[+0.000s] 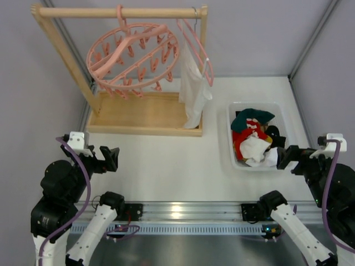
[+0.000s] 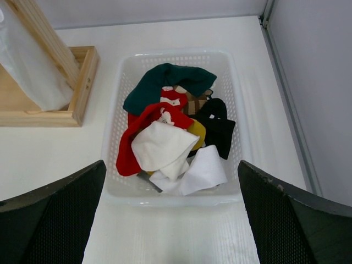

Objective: Remove the socks clipped to the hanger

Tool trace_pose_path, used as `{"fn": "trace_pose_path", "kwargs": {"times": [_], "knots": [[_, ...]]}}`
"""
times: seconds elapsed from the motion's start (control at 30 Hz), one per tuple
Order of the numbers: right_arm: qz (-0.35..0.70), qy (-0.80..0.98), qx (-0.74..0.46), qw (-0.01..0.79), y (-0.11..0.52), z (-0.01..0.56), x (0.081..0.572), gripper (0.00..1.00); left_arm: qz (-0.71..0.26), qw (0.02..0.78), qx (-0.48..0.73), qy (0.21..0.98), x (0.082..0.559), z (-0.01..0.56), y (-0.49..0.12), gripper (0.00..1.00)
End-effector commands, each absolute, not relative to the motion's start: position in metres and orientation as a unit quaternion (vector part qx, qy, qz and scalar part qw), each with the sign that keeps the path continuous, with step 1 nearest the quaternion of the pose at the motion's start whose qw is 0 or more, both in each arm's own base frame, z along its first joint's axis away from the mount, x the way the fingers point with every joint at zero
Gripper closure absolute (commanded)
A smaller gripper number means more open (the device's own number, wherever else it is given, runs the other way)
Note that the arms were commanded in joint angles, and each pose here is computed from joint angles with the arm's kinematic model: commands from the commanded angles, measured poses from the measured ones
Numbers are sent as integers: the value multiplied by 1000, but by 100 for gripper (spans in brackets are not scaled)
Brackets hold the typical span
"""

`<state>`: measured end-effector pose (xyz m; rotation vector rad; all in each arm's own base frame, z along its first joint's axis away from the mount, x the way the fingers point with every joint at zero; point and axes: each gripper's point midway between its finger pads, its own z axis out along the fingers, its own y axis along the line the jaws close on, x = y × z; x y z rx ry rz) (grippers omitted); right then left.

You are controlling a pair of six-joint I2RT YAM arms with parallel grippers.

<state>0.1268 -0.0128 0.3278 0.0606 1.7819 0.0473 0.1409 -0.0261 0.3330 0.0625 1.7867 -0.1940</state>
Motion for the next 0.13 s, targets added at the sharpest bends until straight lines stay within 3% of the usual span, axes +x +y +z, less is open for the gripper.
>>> {"fn": "trace_pose_path", "kwargs": {"times": [0.0,0.1], "knots": [[14,787,14,617,-12,327,126,1,-82,618,30,781,146,331,-28,2],[13,788,15,615,-12,326,127,0,-84,617,30,782,147,330,-28,2]]}}
